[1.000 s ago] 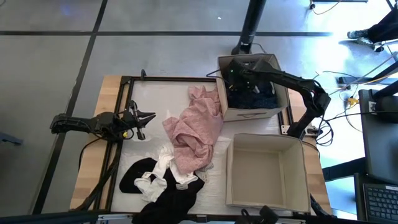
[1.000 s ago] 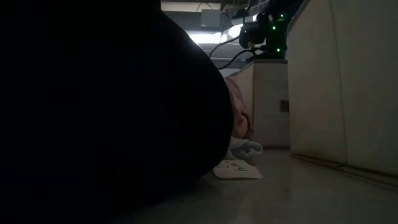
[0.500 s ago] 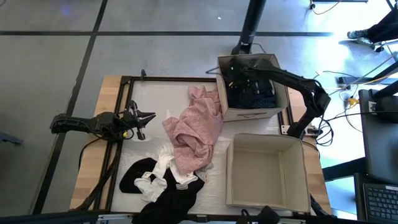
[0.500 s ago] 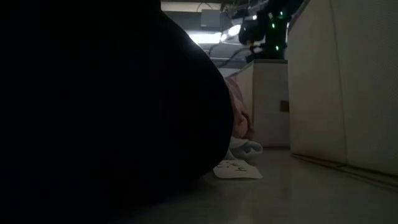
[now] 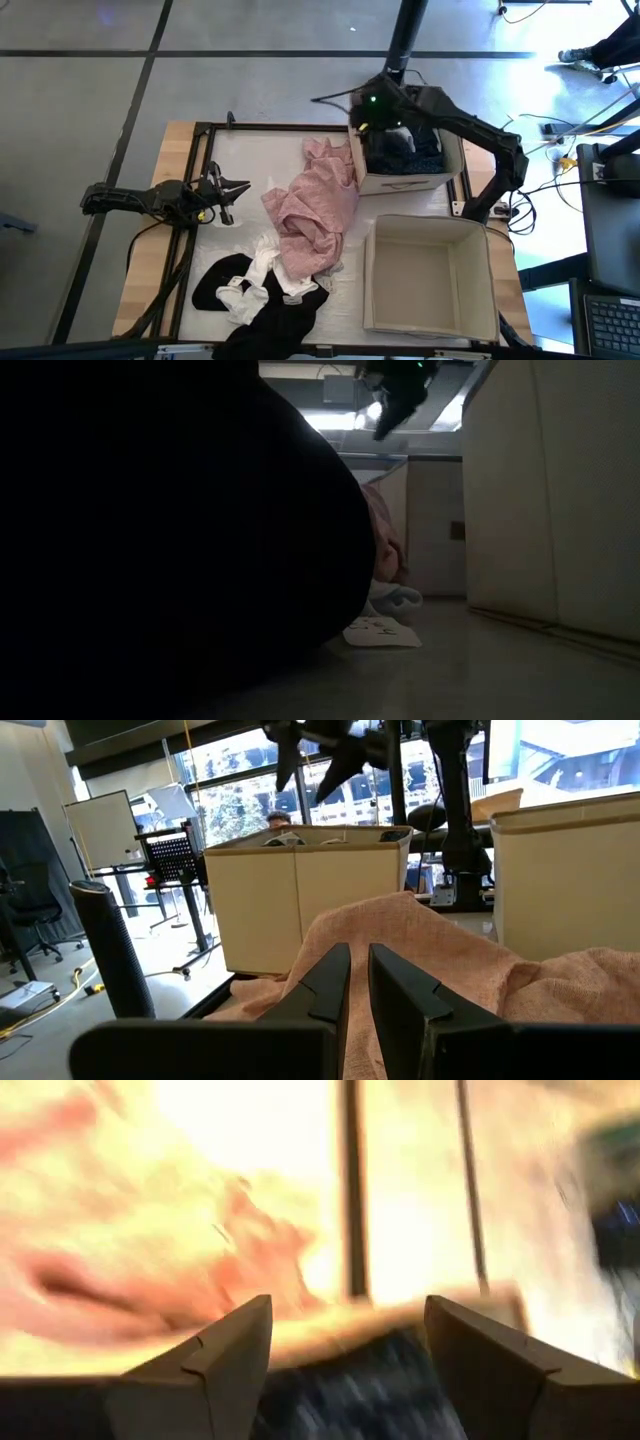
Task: Sort clothes
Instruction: Put the pink shirt into the top laundry organizer
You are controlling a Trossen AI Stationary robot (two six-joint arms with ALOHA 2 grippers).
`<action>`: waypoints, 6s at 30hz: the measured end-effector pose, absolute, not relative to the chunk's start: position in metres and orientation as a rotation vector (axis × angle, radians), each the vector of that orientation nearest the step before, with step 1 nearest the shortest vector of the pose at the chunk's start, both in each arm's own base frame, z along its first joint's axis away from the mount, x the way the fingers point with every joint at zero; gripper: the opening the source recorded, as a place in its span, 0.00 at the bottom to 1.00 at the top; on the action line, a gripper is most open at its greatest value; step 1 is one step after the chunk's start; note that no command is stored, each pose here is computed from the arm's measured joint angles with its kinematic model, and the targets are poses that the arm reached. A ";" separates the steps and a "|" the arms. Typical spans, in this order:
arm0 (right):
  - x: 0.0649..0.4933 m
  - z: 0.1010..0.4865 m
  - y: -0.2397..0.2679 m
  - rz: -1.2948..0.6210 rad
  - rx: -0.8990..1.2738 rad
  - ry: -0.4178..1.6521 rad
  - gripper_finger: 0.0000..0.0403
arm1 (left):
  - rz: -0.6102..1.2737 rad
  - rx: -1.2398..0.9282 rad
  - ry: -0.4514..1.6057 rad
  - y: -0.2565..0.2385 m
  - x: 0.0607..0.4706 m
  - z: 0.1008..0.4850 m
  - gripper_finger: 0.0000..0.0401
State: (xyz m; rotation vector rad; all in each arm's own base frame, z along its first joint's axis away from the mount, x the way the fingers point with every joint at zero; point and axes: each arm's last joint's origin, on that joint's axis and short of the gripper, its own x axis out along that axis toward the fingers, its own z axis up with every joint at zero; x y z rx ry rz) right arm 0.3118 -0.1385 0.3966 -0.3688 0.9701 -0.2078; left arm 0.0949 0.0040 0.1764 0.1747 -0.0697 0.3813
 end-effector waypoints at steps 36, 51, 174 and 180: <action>0.461 0.164 -0.059 0.153 -0.605 1.379 0.66 | 0.380 0.167 -0.067 0.004 0.095 0.176 0.08; 0.470 0.139 -0.063 0.175 -0.692 1.389 0.13 | 0.378 0.168 -0.044 0.004 0.095 0.174 0.08; 0.172 0.328 -0.211 -0.400 -0.624 1.051 0.02 | 0.396 0.176 -0.088 0.004 0.095 0.179 0.08; 0.166 0.294 -0.204 -0.309 -0.536 1.163 0.02 | 0.395 0.179 -0.083 0.004 0.095 0.178 0.08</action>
